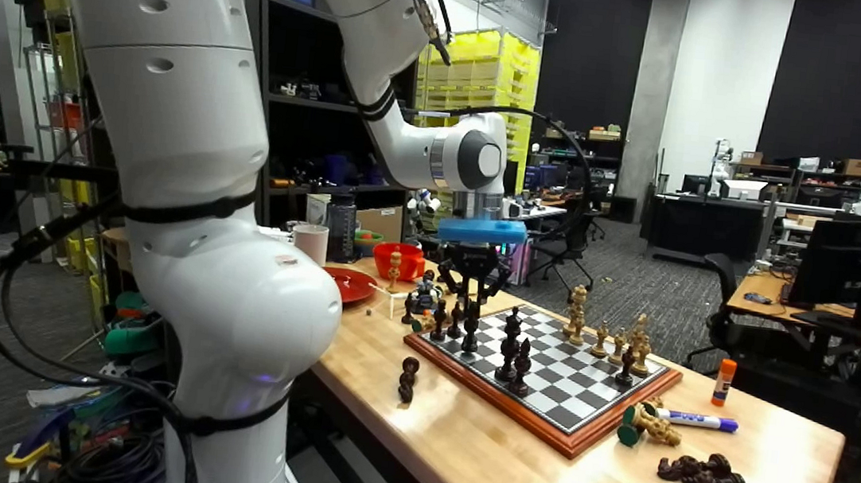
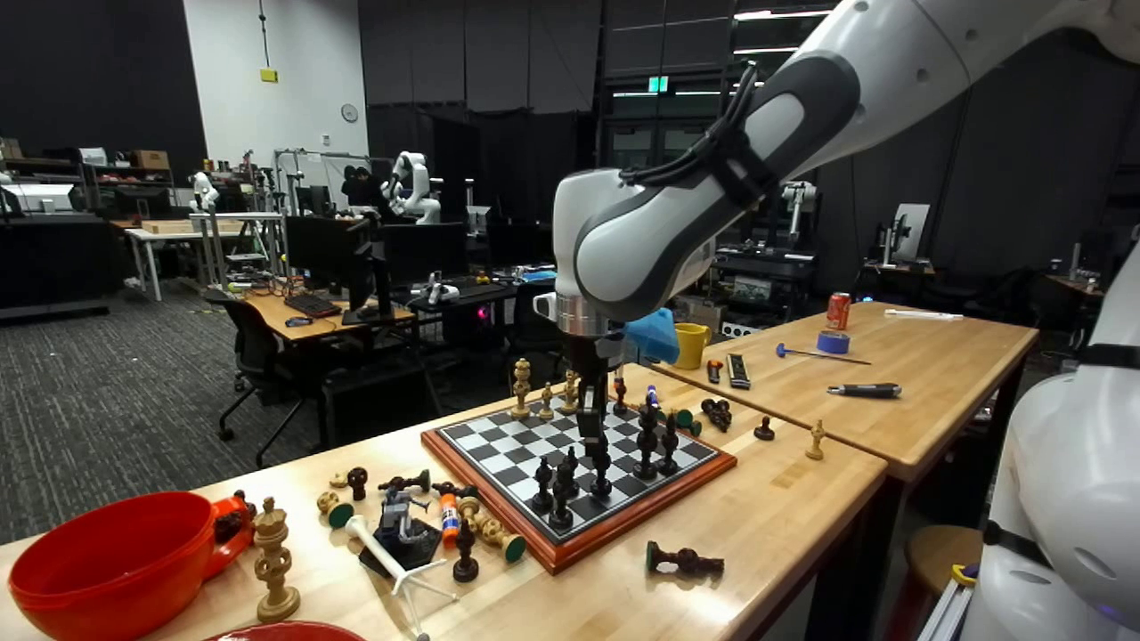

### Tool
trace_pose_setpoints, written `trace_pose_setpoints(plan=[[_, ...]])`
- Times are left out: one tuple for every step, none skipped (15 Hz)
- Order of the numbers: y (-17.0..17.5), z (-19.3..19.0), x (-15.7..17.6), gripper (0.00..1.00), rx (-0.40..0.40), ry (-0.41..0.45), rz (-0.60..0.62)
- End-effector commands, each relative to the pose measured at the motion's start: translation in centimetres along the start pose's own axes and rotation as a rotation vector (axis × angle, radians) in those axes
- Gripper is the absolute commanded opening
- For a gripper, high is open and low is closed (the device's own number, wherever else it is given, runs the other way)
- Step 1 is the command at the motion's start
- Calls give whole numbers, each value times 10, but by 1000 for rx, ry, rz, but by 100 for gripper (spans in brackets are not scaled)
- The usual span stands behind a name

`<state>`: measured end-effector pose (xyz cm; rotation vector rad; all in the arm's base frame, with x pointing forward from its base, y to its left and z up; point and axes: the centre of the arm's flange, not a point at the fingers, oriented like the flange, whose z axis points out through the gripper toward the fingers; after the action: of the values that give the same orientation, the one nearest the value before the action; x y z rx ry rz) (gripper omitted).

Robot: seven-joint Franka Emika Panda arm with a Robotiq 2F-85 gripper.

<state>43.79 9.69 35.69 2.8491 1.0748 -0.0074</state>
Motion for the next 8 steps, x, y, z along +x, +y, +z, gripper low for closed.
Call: trace_pose_setpoints(plan=[[0, 0, 0, 4, 0, 0, 0], [0, 0, 0, 4, -3, 2, -1], [0, 1, 0, 4, -4, 2, -1], [0, 1, 0, 4, -3, 1, 1], [0, 2, 0, 4, -3, 0, 0], [0, 2, 0, 4, -2, -1, -2], [-49, 25, -53, 24, 49, -19, -141], [-55, 30, -56, 44, 63, -28, -181]])
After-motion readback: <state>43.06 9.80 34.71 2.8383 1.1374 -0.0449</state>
